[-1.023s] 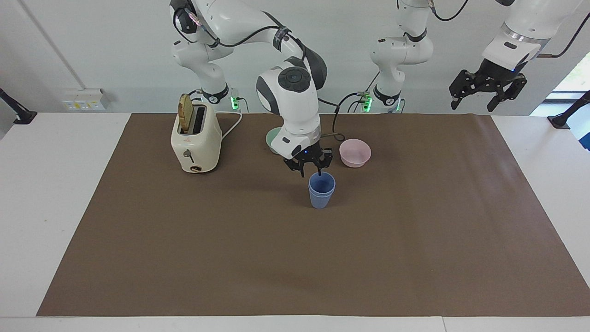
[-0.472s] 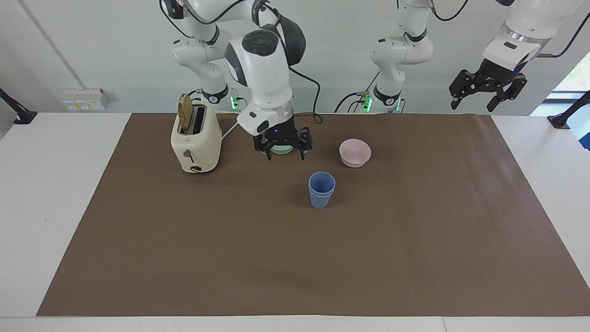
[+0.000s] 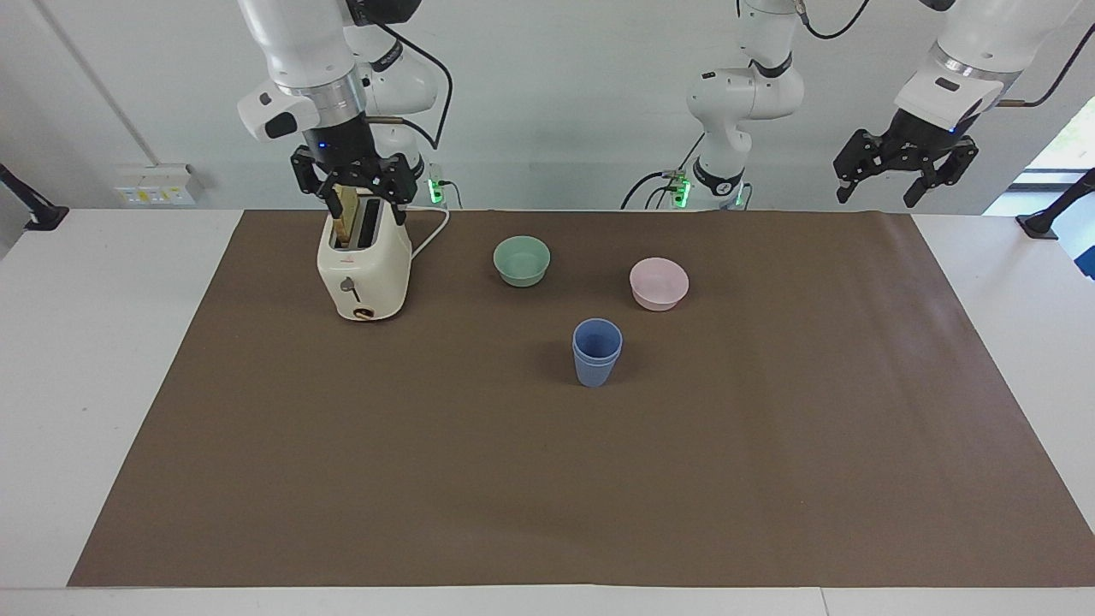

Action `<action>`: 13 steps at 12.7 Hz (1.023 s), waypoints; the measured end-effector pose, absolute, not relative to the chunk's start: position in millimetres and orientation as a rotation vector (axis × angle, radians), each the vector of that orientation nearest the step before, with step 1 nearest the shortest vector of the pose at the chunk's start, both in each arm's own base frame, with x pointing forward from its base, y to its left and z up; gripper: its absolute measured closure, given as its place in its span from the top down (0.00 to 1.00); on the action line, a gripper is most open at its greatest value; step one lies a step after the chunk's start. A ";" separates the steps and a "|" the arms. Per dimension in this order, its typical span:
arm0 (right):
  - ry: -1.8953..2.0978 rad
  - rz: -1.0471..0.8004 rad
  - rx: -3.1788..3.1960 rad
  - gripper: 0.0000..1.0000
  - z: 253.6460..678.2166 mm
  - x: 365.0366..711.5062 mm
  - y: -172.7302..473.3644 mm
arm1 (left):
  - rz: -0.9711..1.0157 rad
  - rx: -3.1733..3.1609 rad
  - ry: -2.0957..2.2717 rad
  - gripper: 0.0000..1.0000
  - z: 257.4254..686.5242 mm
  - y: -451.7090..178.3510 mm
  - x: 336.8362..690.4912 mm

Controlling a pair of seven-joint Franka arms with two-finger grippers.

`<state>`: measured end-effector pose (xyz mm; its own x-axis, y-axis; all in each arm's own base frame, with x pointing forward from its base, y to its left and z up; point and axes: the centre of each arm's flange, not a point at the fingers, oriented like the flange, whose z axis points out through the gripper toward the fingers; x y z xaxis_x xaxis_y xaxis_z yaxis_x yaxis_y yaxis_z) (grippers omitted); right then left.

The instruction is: Stack blue cups with both arms

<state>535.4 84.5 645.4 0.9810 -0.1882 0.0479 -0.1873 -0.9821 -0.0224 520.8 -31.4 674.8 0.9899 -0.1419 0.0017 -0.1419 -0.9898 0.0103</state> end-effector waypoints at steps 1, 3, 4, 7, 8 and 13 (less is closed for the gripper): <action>0.297 -0.070 -3.123 1.00 650.4 537.0 71.5 | 0.001 3.123 -0.223 1.00 674.8 -31.4 520.8; 0.273 -0.053 -3.154 1.00 660.9 536.0 60.7 | 0.001 3.123 -0.223 1.00 674.8 -31.4 520.8; 0.271 -0.045 -3.156 1.00 663.0 535.2 60.5 | 0.001 3.123 -0.223 1.00 674.8 -31.4 520.8; 0.279 -0.035 -3.158 1.00 666.1 535.0 57.6 | 0.001 3.123 -0.223 1.00 674.8 -31.4 520.8; 0.280 -0.026 -3.158 1.00 668.1 536.0 57.2 | 0.001 3.123 -0.223 1.00 674.8 -31.4 520.8; 0.249 -0.002 -3.159 1.00 668.8 545.3 56.5 | 0.001 3.123 -0.223 1.00 674.8 -31.4 520.8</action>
<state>545.3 56.5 668.8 0.9876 -0.1567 0.0032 -0.1567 -0.9873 0.0265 520.8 -31.4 674.8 0.9899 -0.1419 0.0017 -0.1419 -0.9898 0.0103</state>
